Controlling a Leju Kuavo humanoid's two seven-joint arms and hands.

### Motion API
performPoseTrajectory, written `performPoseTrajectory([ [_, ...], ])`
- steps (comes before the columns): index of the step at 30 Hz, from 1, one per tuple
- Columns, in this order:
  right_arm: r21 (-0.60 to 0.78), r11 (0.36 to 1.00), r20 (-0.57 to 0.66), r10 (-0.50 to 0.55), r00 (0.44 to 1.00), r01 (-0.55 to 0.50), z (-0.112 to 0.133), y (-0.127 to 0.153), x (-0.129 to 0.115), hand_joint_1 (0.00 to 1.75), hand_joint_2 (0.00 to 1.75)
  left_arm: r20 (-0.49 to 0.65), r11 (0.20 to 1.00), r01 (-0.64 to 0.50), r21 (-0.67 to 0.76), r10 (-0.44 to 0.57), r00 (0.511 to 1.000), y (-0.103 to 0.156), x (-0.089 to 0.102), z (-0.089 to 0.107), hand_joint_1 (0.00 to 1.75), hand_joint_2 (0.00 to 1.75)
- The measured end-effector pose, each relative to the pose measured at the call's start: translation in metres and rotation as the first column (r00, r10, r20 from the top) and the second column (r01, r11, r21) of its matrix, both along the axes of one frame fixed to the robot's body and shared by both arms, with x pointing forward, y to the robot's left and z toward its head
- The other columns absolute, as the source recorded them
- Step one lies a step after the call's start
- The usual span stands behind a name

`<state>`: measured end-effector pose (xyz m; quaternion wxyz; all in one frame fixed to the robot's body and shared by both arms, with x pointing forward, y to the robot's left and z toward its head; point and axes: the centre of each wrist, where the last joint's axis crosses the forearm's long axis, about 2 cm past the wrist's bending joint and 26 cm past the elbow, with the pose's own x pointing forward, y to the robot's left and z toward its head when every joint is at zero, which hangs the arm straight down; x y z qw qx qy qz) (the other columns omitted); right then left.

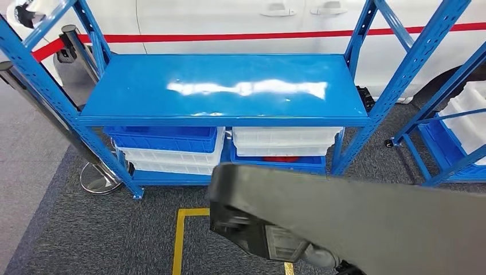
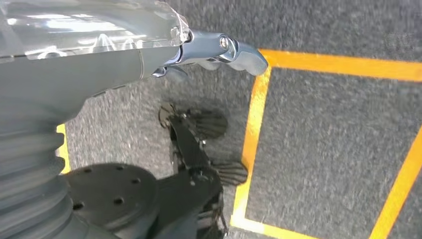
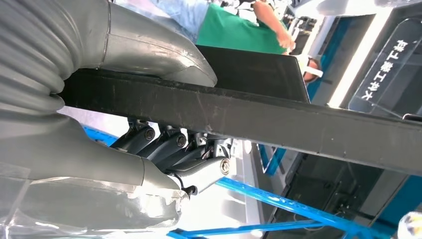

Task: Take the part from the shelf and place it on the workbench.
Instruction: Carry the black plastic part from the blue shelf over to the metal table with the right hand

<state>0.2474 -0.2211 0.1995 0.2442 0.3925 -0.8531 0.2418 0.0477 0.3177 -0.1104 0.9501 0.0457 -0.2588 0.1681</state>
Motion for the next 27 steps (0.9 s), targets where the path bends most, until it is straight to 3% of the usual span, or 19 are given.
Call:
performPoseTrajectory([
  [14, -0.005, 0.999, -0.001, -0.039, 0.999, 0.039, -0.0007, -0.0041, 0.0005, 1.61, 1.75, -0.012, 0.999, 0.054, 0.008, -0.054, 0.998, -0.0023, 0.0019, 0.0001, 0.0, 1.75],
  [27, -0.046, 0.999, 0.039, -0.016, 0.999, 0.017, 0.0031, -0.0013, -0.0015, 1.61, 1.75, -0.05, 0.999, 0.018, 0.032, -0.016, 0.999, -0.0001, 0.001, 0.0001, 0.0, 1.75],
])
